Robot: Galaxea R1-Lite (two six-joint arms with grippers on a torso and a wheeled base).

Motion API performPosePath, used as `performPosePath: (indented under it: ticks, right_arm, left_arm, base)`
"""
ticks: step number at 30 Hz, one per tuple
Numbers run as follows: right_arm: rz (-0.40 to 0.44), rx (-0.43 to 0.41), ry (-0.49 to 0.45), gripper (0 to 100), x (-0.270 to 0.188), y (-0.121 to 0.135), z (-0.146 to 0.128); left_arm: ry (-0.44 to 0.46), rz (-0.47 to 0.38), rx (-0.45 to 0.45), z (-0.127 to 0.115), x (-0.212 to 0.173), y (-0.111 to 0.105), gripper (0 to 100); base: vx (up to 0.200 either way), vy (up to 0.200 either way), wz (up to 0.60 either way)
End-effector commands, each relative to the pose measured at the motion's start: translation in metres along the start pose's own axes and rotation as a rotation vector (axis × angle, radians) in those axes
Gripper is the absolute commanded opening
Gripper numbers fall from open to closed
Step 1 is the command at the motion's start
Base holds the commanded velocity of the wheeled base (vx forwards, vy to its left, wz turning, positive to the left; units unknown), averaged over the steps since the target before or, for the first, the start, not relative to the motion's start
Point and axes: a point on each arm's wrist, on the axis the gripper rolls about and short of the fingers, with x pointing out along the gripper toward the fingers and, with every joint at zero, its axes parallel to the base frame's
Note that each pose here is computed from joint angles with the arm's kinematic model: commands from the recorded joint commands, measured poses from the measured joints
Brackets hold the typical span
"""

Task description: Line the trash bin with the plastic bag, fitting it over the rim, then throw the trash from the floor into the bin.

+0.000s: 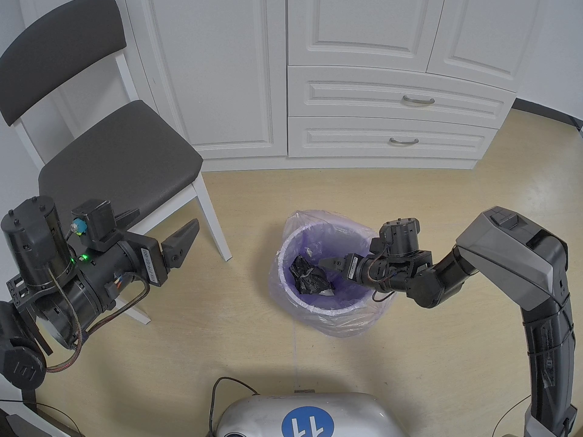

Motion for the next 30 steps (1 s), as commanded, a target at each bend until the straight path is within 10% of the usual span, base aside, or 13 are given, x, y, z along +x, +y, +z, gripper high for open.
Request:
performPosePath:
  ticks: [1, 18, 30]
  right_arm:
    - [0.025, -0.016, -0.018, 100, -0.019, 0.014, 0.011]
    - [0.047, -0.232, -0.212, 100, -0.161, 0.064, 0.057]
    - [-0.22, -0.266, -0.462, 100, -0.255, 0.064, 0.055]
  left_arm:
    - [0.006, 0.002, 0.001, -0.001, 0.0, 0.0, 100]
    - [-0.001, 0.036, -0.001, 0.0, -0.002, 0.003, 100]
    - [-0.09, 0.255, 0.027, 0.019, -0.019, 0.034, 100]
  base:
    - [0.0, 0.0, 0.0]
    - [0.0, 0.0, 0.0]
    - [0.0, 0.0, 0.0]
